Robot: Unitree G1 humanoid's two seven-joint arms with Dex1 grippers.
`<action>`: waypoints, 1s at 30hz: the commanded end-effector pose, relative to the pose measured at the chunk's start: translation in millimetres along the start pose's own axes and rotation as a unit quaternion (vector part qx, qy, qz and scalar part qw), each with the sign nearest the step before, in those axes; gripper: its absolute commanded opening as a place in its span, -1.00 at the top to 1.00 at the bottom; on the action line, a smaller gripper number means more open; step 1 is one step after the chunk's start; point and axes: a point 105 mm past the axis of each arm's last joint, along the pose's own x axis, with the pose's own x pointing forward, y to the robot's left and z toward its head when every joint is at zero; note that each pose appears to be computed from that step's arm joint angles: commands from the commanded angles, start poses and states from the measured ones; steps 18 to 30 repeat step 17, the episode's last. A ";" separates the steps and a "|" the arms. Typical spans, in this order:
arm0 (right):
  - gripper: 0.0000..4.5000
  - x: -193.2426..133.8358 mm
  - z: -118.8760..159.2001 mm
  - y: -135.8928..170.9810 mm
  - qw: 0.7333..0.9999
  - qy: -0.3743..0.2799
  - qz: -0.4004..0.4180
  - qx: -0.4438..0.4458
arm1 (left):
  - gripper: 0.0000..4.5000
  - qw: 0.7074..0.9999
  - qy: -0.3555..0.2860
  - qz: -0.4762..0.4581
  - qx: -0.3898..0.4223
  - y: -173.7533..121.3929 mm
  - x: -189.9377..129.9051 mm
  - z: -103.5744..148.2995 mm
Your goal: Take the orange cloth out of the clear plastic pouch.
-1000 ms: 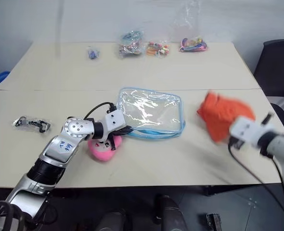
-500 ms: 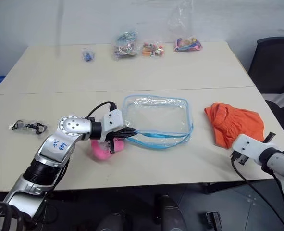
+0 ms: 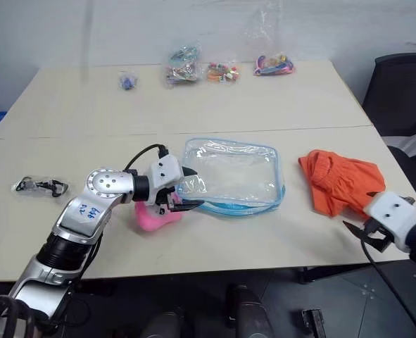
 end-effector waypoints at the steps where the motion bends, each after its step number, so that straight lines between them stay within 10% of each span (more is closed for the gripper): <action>1: -1.00 -26.1 13.1 -12.6 0.998 -0.020 0.003 0.055 | -0.95 0.998 -0.062 -0.024 -0.019 1.5 -32.0 26.0; 6: -1.00 -64.3 -8.2 -13.6 0.985 0.006 0.033 0.169 | -0.95 0.987 -0.115 -0.066 -0.086 7.4 -93.0 45.5; 14: -1.00 -93.4 -23.8 -38.4 0.977 0.006 -0.032 0.213 | -0.95 0.996 -0.010 -0.019 -0.087 40.9 -163.6 9.0; 30: -1.00 -92.8 -23.6 -37.7 0.976 0.001 -0.030 0.216 | -0.95 0.997 0.009 -0.016 -0.073 47.4 -173.7 5.7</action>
